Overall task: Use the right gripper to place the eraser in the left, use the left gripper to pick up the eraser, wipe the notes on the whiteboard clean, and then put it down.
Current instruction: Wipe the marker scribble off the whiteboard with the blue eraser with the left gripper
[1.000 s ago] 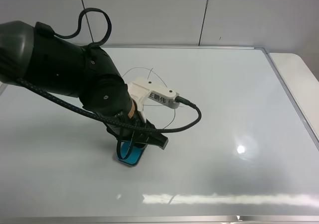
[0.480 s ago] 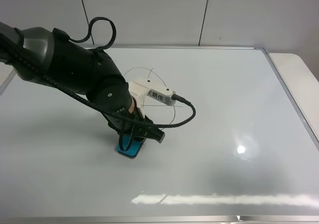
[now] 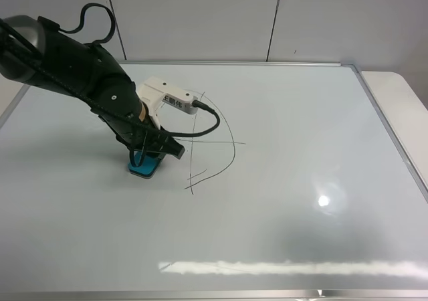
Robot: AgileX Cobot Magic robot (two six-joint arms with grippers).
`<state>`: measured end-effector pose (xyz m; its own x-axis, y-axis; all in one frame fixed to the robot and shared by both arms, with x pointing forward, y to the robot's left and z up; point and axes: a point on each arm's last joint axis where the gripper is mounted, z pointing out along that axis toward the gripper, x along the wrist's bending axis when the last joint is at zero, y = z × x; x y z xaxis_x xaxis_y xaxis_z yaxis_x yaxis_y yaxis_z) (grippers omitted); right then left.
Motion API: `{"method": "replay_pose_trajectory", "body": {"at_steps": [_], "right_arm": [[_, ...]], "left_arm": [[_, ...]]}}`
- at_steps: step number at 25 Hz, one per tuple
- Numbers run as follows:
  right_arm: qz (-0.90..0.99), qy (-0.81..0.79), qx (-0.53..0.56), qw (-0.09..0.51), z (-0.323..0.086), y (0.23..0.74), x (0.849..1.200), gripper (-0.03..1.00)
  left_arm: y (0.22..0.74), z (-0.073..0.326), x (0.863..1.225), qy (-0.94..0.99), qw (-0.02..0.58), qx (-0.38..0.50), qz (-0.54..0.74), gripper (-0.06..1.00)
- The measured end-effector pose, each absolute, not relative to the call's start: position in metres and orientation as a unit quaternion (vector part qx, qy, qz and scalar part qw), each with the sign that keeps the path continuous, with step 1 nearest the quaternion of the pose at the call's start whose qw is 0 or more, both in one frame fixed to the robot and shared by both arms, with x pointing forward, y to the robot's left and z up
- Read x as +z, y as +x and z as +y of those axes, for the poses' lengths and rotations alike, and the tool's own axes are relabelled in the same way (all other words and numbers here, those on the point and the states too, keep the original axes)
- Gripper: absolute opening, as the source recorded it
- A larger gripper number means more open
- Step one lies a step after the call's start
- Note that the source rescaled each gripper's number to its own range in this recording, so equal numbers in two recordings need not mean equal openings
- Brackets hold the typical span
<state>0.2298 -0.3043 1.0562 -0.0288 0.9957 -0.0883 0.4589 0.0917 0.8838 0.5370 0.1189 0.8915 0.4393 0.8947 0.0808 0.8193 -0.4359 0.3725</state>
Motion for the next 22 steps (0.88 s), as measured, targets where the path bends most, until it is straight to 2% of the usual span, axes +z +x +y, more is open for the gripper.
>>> {"method": "replay_pose_trajectory", "body": {"at_steps": [8, 16, 22], "right_arm": [[0.628, 0.579, 0.346, 0.388, -0.304, 0.230, 1.056, 1.00], [0.628, 0.579, 0.346, 0.388, -0.304, 0.230, 1.056, 1.00], [0.628, 0.579, 0.346, 0.388, -0.304, 0.230, 1.056, 1.00]], "left_arm": [[0.532, 0.112, 0.891, 0.843, 0.141, 0.128, 0.504, 0.01], [0.482, 0.041, 0.892, 0.852, 0.212, 0.067, 0.474, 0.01], [0.463, 0.010, 0.889, 0.840, 0.248, 0.034, 0.481, 0.01]]}}
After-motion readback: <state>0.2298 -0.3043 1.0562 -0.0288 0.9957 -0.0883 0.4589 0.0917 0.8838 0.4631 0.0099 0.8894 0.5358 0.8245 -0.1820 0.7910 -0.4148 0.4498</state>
